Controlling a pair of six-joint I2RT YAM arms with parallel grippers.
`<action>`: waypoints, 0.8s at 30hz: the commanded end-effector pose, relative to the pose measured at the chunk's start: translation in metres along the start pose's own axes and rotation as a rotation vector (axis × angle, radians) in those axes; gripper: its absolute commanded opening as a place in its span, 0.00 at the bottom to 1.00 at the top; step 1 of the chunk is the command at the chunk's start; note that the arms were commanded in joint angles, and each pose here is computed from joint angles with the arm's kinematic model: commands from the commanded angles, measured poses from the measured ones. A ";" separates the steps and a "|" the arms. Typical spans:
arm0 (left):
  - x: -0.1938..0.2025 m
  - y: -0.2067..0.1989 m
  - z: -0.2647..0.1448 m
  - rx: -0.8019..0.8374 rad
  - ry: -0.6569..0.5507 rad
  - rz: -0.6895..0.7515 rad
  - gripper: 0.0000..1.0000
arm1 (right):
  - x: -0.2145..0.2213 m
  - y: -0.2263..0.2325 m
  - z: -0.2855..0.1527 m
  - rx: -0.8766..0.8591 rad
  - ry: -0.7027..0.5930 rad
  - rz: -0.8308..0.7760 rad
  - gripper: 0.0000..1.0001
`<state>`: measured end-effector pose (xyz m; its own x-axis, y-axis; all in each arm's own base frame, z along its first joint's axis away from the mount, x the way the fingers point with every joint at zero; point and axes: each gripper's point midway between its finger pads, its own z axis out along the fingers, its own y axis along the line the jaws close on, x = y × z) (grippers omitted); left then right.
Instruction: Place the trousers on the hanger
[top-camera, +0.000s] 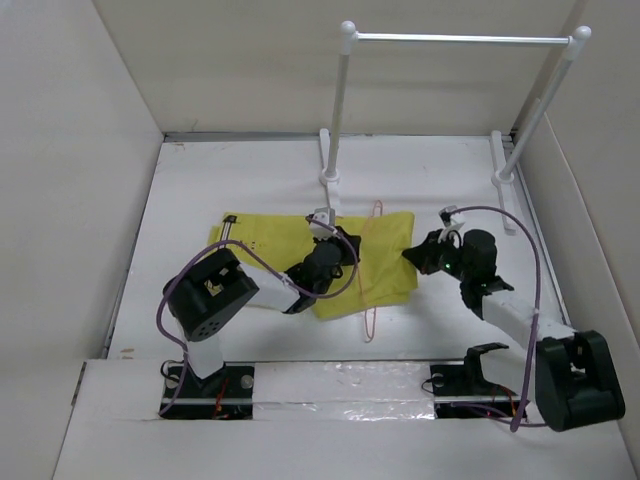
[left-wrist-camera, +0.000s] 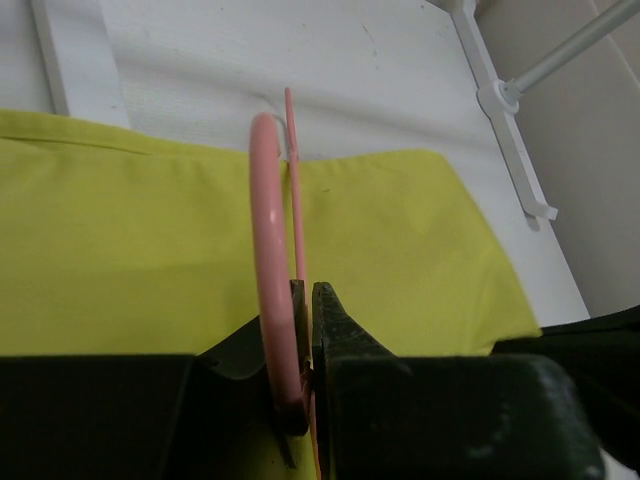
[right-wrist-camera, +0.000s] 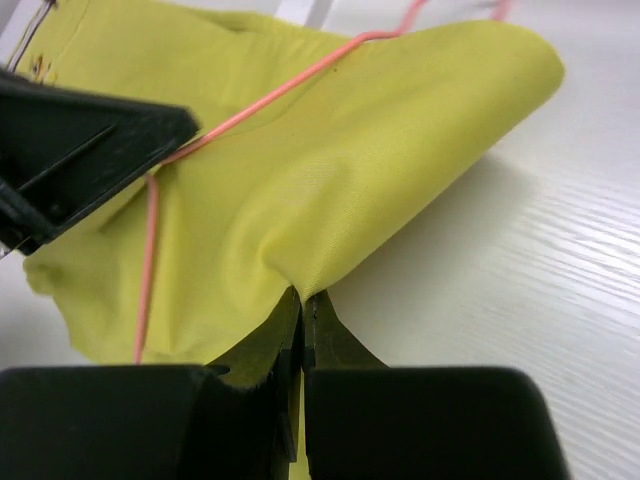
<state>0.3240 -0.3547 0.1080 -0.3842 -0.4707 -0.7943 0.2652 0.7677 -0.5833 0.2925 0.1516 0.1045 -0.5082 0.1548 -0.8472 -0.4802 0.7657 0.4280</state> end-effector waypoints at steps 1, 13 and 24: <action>-0.019 0.015 -0.013 -0.051 -0.037 0.052 0.00 | -0.029 -0.026 -0.017 0.124 -0.059 -0.052 0.00; -0.039 0.038 -0.040 -0.109 -0.059 0.140 0.00 | -0.044 -0.078 -0.057 0.322 -0.150 0.022 0.00; -0.049 0.030 -0.040 -0.088 -0.056 0.154 0.00 | -0.040 -0.085 -0.041 0.289 -0.132 0.060 0.00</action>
<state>0.3122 -0.2925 0.1165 -0.3297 -0.3622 -0.8719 0.2126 0.8713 -0.4423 0.3063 0.0547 0.0888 -0.5117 0.2694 -0.8158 -0.1721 0.8982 0.4045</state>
